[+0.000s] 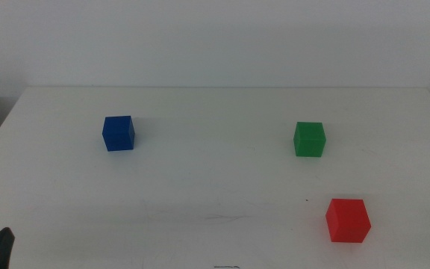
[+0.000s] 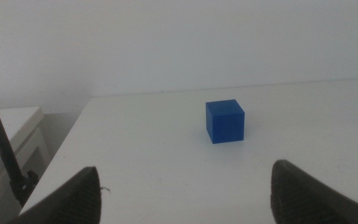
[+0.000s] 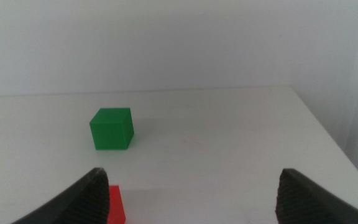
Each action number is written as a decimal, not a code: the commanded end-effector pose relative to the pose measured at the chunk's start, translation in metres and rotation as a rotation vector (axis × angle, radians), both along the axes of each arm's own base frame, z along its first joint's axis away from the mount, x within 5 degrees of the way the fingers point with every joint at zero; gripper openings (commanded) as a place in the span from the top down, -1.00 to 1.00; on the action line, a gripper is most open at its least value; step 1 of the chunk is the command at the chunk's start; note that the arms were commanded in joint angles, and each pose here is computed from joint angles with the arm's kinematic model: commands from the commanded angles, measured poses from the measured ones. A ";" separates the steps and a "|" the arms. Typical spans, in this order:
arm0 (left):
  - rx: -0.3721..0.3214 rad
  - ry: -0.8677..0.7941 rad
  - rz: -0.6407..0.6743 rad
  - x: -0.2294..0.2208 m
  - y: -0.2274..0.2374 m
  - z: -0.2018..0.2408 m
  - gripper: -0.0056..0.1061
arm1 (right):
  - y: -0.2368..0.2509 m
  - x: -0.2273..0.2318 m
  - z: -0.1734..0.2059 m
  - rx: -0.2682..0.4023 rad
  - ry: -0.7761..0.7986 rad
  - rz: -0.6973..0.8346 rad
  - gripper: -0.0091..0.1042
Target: Stack red cubes first, then green, then blue cubes in a specific spot.
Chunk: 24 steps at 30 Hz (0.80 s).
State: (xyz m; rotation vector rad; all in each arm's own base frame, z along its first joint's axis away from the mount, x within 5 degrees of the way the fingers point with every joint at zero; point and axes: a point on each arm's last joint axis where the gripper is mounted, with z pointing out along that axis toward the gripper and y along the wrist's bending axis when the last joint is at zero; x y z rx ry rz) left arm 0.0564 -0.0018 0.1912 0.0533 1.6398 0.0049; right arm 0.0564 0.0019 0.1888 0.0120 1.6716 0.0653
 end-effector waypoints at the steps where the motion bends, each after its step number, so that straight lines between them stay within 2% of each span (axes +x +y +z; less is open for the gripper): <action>1: -0.015 -0.099 0.000 -0.001 0.000 0.009 -0.78 | 0.000 -0.003 0.022 -0.003 -0.115 -0.004 -0.82; 4: -0.015 -0.099 0.000 -0.001 0.000 0.009 -0.78 | 0.000 -0.005 0.040 0.026 -0.092 -0.002 -0.82; 5: -0.015 -0.099 0.000 -0.001 0.000 0.009 -0.78 | 0.000 -0.006 0.060 0.041 -0.036 0.001 -0.82; 10: -0.015 -0.099 0.000 -0.001 0.000 0.009 -0.78 | 0.000 -0.002 0.108 0.031 0.045 0.000 -0.82; 14: -0.015 -0.099 0.000 -0.001 0.000 0.009 -0.78 | 0.001 0.020 0.151 0.027 0.167 -0.001 -0.82; 17: -0.015 -0.099 0.000 -0.001 0.000 0.009 -0.78 | 0.003 0.034 0.171 0.038 0.295 0.007 -0.82; 20: -0.015 -0.099 0.000 -0.001 0.000 0.009 -0.78 | 0.008 0.049 0.185 0.076 0.487 0.037 -0.82; 24: -0.015 -0.099 0.000 -0.001 0.000 0.009 -0.78 | 0.010 0.075 0.206 0.082 0.635 0.046 -0.82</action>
